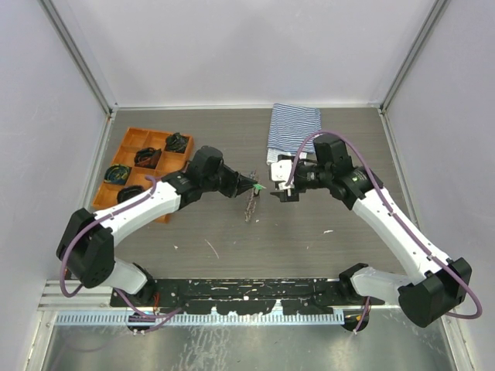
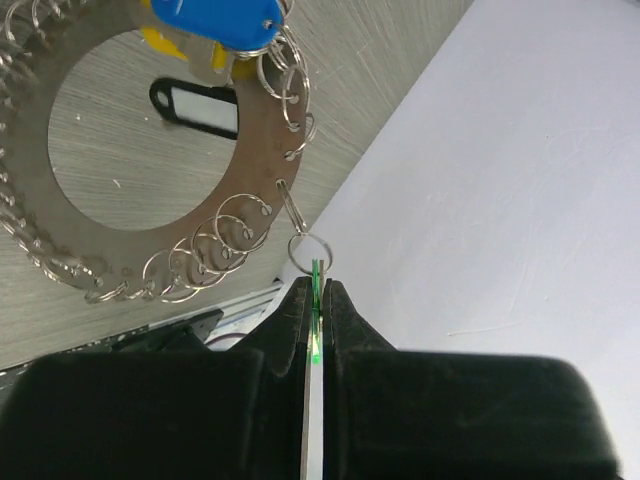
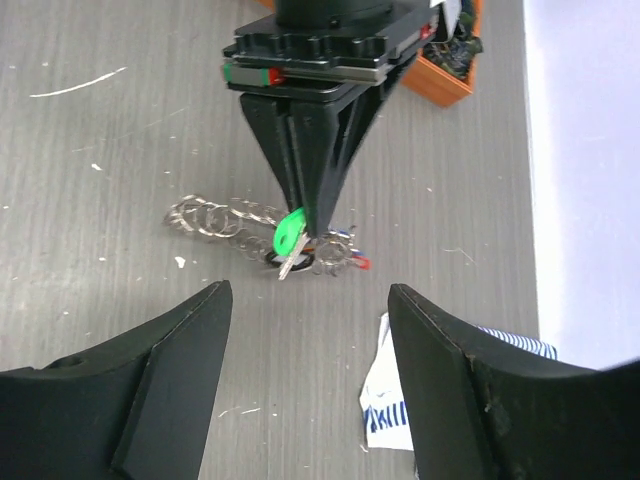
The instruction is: Remove the keys from the keyring
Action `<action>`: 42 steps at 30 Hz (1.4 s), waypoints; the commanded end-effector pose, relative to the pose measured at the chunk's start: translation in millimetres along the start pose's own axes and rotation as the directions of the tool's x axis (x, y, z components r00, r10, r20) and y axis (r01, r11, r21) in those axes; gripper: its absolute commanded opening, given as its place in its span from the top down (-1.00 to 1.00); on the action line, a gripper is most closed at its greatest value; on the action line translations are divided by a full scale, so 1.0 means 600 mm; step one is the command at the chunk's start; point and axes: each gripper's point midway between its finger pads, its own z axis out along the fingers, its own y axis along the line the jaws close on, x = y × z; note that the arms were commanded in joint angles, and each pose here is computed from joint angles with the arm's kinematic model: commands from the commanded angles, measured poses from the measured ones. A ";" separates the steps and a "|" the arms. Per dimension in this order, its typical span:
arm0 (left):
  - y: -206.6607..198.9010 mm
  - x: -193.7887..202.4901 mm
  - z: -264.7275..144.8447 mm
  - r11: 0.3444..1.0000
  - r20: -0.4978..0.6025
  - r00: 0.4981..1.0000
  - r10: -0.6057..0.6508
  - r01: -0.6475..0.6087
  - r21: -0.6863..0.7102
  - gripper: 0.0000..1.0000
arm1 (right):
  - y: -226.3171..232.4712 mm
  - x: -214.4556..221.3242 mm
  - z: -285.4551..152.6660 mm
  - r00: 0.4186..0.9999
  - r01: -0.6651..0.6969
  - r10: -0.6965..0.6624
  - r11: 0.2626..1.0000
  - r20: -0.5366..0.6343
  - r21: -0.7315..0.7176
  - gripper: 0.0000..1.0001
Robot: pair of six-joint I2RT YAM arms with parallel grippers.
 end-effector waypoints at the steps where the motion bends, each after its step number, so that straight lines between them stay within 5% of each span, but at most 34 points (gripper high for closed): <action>1: -0.089 0.016 -0.021 0.989 -0.033 0.999 -0.027 0.031 0.146 1.00 | -0.040 -0.015 0.003 0.998 0.055 -0.054 0.993 -0.011 0.102 -0.38; 16: -0.099 0.020 -0.026 0.984 -0.049 0.998 -0.039 0.047 0.170 1.00 | -0.039 0.028 0.055 0.996 0.062 -0.050 0.985 -0.076 0.162 -0.25; 25: -0.104 0.024 -0.032 0.982 -0.059 0.998 -0.039 0.049 0.181 1.00 | -0.046 0.044 0.079 0.987 0.094 -0.066 0.977 -0.148 0.194 0.23; 42: -0.108 0.029 -0.033 0.980 -0.075 0.996 -0.042 0.055 0.190 1.00 | -0.055 0.059 0.087 0.980 0.107 -0.060 0.964 -0.191 0.243 0.42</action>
